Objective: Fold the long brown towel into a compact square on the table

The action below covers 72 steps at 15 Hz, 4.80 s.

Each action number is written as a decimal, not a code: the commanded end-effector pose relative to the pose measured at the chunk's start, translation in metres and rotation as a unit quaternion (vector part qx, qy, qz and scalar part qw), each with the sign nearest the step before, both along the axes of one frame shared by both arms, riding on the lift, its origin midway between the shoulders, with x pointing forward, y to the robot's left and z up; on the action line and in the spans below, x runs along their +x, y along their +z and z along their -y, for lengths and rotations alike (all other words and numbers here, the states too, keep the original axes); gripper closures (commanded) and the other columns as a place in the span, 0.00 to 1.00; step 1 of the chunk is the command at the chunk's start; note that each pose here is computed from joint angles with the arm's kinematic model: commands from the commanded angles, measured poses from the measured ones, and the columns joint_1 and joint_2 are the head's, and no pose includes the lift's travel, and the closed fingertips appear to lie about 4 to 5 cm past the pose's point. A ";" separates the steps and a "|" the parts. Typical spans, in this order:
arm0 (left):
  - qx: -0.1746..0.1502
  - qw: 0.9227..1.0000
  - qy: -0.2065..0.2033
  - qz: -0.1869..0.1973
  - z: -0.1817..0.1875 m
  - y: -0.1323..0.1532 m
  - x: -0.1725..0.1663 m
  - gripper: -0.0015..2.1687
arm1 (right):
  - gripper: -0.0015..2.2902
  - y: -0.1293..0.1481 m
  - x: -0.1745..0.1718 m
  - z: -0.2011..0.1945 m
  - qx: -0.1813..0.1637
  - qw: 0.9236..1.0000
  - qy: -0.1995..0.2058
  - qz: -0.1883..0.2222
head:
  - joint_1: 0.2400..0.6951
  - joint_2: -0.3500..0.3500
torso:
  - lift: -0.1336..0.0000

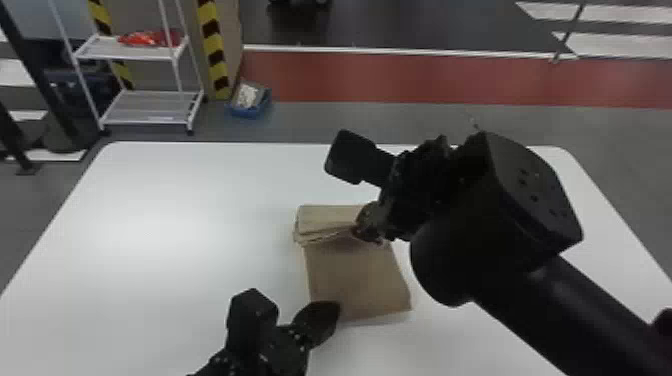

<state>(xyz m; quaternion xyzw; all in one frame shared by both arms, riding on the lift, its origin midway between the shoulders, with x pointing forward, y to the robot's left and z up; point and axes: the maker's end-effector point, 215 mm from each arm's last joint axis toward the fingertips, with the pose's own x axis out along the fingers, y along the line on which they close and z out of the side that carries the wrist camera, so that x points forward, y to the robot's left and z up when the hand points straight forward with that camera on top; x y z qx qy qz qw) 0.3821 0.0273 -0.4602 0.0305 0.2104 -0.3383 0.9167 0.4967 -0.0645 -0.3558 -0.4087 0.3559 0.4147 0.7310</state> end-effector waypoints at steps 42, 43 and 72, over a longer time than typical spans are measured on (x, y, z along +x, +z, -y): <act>0.005 1.000 -0.004 -0.017 0.007 -0.011 0.003 0.99 | 0.58 -0.045 -0.089 0.039 -0.042 0.994 0.063 -0.079 | 1.00 0.33 | 0.08; 0.005 1.000 -0.004 -0.017 0.007 -0.012 0.002 0.99 | 0.57 -0.045 -0.089 0.038 -0.041 0.994 0.064 -0.079 | 1.00 0.33 | 0.08; 0.005 1.000 -0.020 -0.010 0.008 -0.006 -0.011 0.99 | 0.65 -0.044 -0.100 0.060 0.024 0.996 0.000 -0.087 | 1.00 0.29 | 0.08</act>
